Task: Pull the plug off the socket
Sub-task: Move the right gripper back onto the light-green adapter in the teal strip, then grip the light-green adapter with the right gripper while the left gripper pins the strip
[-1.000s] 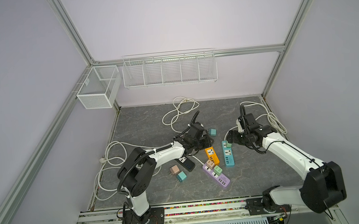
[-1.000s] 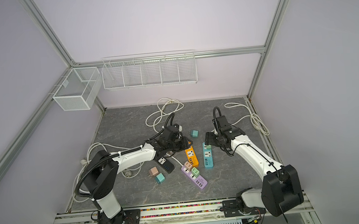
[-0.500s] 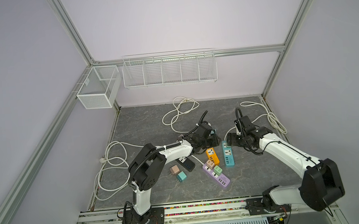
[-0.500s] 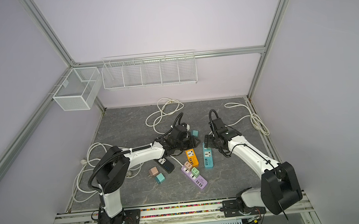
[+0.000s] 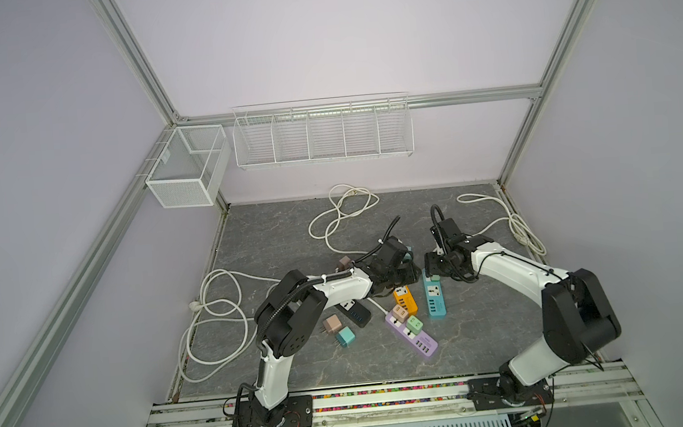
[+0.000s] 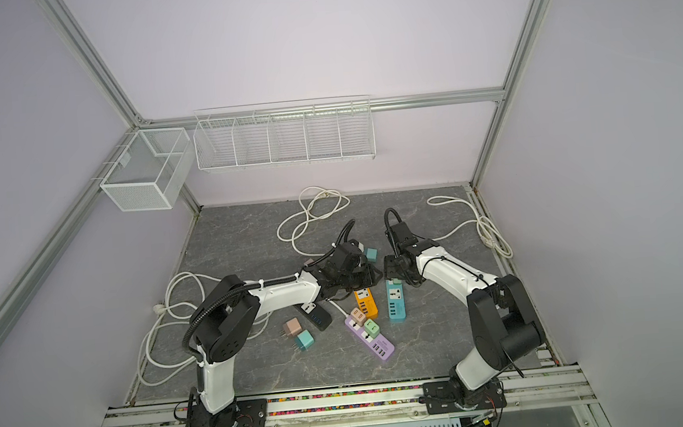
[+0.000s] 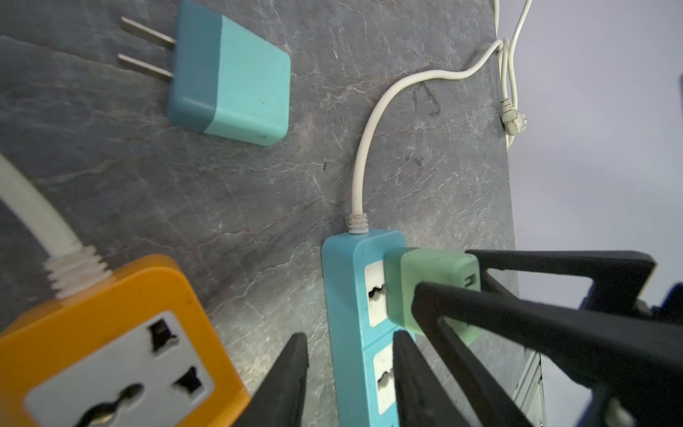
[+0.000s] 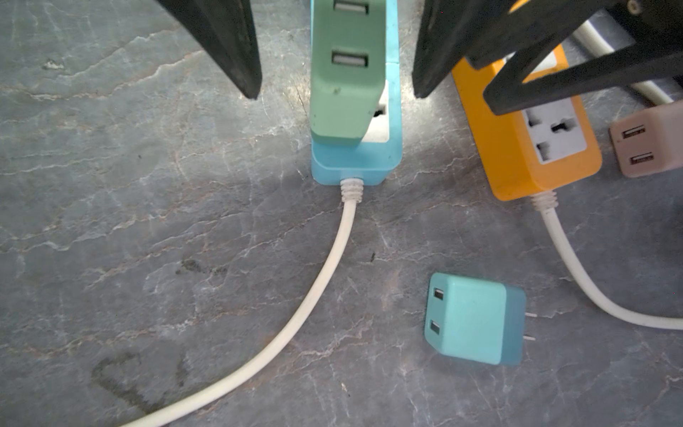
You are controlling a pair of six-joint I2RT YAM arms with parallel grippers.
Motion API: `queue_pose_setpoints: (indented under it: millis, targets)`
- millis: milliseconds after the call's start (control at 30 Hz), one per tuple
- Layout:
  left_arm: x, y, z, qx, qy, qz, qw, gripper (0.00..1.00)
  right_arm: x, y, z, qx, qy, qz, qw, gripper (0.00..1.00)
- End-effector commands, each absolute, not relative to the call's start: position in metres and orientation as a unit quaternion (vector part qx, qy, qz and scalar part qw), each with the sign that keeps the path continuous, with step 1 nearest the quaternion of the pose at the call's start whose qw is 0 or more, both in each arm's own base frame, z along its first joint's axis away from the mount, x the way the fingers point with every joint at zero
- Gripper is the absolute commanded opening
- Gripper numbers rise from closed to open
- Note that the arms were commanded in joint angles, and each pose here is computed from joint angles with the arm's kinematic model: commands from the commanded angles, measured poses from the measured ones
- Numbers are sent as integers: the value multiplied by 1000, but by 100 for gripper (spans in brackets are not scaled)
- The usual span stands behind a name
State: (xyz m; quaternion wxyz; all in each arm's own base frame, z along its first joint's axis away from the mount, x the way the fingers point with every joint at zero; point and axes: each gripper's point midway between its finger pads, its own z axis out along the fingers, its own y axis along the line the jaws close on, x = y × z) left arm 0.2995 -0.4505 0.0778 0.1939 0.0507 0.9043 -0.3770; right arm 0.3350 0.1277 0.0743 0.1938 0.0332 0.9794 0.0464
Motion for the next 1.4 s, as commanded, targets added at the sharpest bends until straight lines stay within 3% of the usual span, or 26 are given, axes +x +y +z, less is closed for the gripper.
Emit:
queue_pose_setpoints:
  millis: [0, 933, 1367]
  targets:
    - [305, -458, 82, 50, 902, -379, 200, 40, 341, 130, 70, 24, 979, 42, 200, 64]
    - [292, -478, 71, 67, 903, -388, 174, 40, 321, 121, 45, 29, 984, 28, 172, 31]
    - [285, -493, 55, 76, 906, -389, 150, 38, 313, 113, 51, 42, 983, 21, 179, 29]
